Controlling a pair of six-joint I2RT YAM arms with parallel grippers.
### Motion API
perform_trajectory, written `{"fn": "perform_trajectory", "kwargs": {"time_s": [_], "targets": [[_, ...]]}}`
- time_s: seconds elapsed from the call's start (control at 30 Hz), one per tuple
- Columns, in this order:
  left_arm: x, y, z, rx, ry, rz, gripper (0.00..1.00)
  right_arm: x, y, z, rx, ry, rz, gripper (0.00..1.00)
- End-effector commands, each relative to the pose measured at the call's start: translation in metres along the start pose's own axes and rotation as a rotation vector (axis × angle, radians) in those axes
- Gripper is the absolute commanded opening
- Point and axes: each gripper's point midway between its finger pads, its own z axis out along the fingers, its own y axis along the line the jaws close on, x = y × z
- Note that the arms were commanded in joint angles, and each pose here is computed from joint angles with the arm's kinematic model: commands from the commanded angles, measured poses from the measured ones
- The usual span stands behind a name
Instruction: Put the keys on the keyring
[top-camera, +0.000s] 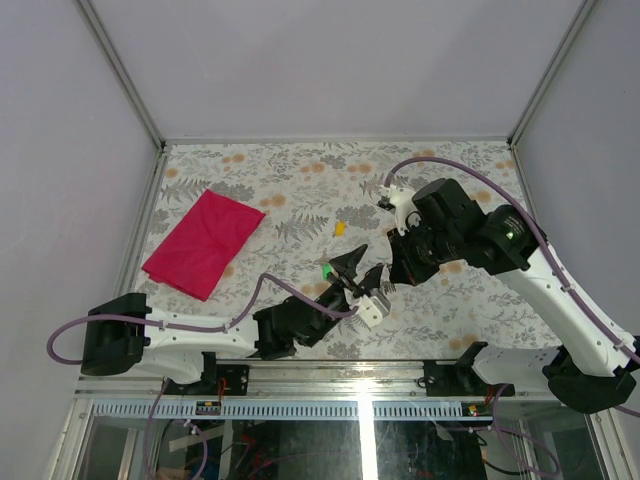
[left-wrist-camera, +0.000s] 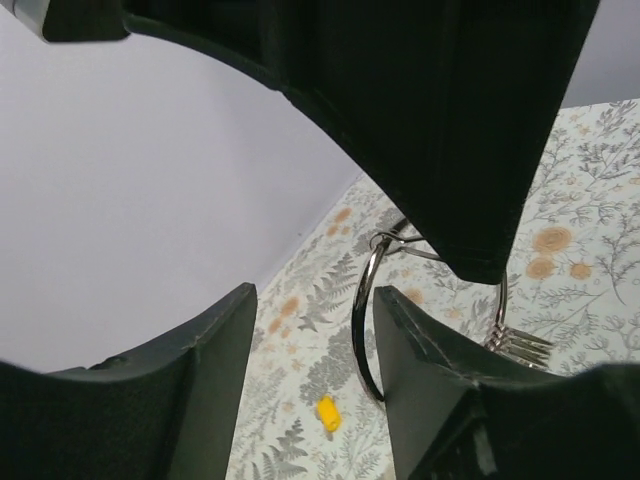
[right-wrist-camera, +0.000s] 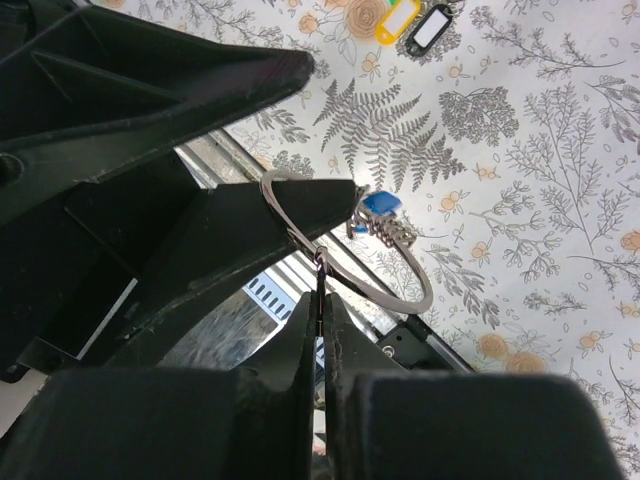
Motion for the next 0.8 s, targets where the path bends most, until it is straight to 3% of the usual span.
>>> {"fn": "perform_trajectory", "kwargs": {"time_s": [0.0, 0.13, 0.33, 0.77], "targets": [[-0.029, 0.017, 0.002, -0.052, -0.106, 0.003, 0.45, -0.001, 0.015, -0.018, -0.071, -0.023, -0.020, 0.00], [-0.042, 0.006, 0.004, 0.019, -0.142, 0.007, 0.41, 0.000, 0.017, -0.021, -0.076, -0.015, -0.028, 0.00], [-0.041, -0.010, 0.001, 0.077, -0.161, 0.050, 0.47, 0.004, 0.015, -0.026, -0.061, -0.011, -0.026, 0.00], [-0.059, -0.017, 0.006, 0.096, -0.223, 0.089, 0.47, 0.010, 0.019, -0.028, -0.091, 0.030, -0.040, 0.00]]}}
